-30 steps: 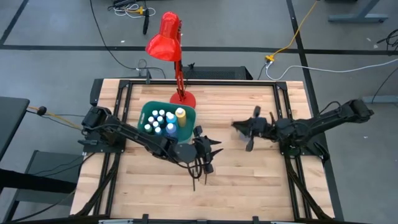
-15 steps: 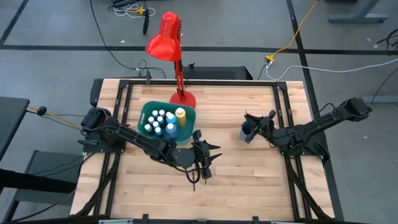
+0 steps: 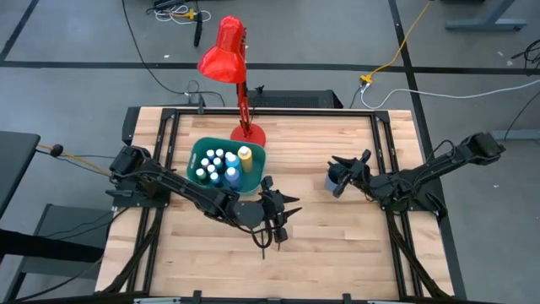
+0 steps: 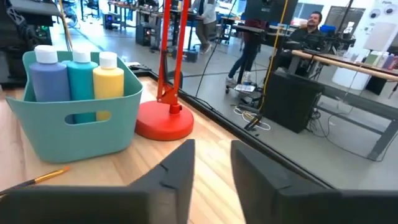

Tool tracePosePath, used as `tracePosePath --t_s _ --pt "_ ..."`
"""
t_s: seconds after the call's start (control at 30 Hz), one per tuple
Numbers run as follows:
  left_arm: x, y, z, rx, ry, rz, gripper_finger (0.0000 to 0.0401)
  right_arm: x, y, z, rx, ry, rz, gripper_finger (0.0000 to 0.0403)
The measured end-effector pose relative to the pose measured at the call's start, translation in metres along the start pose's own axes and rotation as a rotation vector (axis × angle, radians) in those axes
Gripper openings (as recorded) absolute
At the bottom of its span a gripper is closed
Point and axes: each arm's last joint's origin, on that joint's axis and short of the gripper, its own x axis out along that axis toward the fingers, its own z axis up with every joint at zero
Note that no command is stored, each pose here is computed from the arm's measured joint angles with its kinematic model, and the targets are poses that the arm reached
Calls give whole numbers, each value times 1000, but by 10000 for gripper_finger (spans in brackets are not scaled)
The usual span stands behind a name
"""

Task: Pick & Place Paint Supplies
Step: Put the black gold paint brush into the blue cup

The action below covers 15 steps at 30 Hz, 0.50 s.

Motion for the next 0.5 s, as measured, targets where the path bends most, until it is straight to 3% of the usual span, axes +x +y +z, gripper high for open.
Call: tracePosePath --t_s 0.27,0.37,0.5 --pt "-2 -3 -1 -19 4 -14 123 -1 1 9 19 -57 28 180" --pt "-5 -6 -4 -38 29 -20 123 -4 5 18 36 -129 129 189" --pt "-9 -13 -15 -106 95 -20 123 -10 11 29 74 -238 366 191"
